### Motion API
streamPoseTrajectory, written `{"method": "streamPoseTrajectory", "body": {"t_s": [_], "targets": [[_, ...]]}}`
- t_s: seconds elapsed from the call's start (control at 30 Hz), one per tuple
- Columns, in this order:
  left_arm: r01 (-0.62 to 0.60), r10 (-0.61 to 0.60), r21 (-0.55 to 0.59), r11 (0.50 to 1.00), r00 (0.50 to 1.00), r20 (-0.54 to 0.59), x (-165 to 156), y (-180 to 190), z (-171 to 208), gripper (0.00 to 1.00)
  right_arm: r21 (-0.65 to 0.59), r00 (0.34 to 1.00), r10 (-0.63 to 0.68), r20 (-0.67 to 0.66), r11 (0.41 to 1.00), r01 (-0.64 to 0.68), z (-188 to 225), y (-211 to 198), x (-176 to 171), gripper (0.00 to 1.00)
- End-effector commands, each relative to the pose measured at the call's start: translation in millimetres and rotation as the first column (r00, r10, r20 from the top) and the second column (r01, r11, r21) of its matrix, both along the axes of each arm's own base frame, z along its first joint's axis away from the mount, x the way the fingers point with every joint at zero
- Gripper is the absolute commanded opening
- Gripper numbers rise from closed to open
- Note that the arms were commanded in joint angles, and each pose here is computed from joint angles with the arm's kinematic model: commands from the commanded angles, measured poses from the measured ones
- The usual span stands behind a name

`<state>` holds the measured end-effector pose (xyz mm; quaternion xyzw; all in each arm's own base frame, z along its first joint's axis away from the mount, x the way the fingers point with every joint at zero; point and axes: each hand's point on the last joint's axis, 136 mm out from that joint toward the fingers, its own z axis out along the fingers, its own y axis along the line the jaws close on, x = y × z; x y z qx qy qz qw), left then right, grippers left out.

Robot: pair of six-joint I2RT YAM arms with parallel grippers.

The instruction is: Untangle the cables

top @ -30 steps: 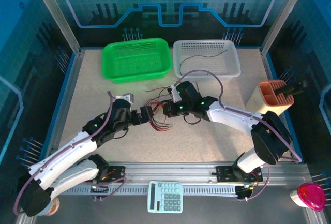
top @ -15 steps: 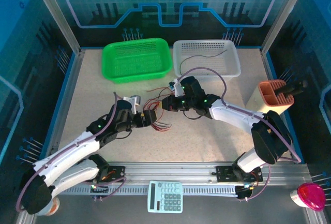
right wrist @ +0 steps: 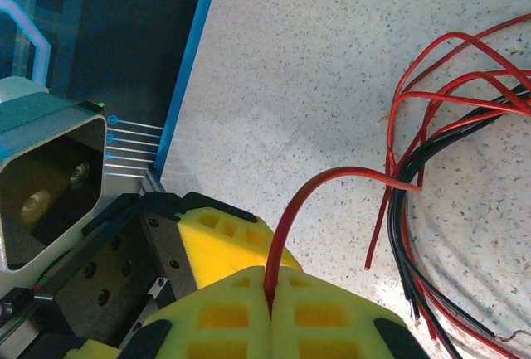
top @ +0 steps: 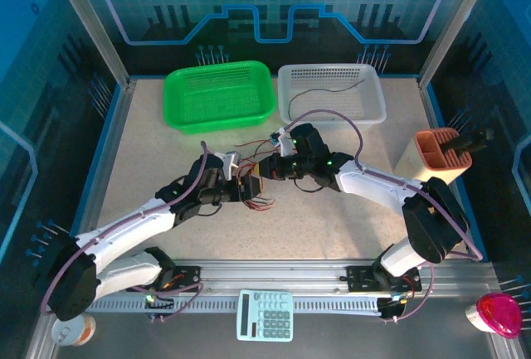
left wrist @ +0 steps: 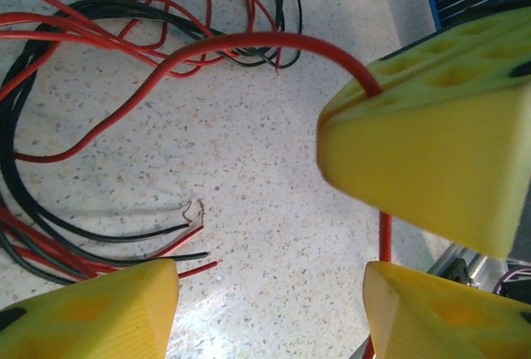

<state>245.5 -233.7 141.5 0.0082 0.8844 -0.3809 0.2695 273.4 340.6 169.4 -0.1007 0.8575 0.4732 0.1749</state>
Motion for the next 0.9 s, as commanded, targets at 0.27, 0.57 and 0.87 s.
{"method": "streamPoseTrajectory", "body": {"t_s": [0.27, 0.57, 0.87], "targets": [[0.022, -0.015, -0.071, 0.997, 0.995, 0.094, 1.7, -5.9, 32.4, 0.76, 0.010, 1.000, -0.002, -0.005, 1.000, 0.002, -4.7, -0.7, 2.2, 0.00], [0.028, -0.021, -0.087, 0.996, 0.997, 0.076, 1.0, -9.1, 25.2, 0.72, 0.022, 1.000, 0.001, -0.010, 1.000, -0.001, -3.5, 1.9, 3.4, 0.00], [0.035, -0.031, -0.092, 0.995, 0.998, 0.048, 0.7, -12.5, 9.8, 0.62, 0.030, 1.000, -0.001, -0.008, 1.000, 0.001, -0.8, 2.5, 3.7, 0.00]]}}
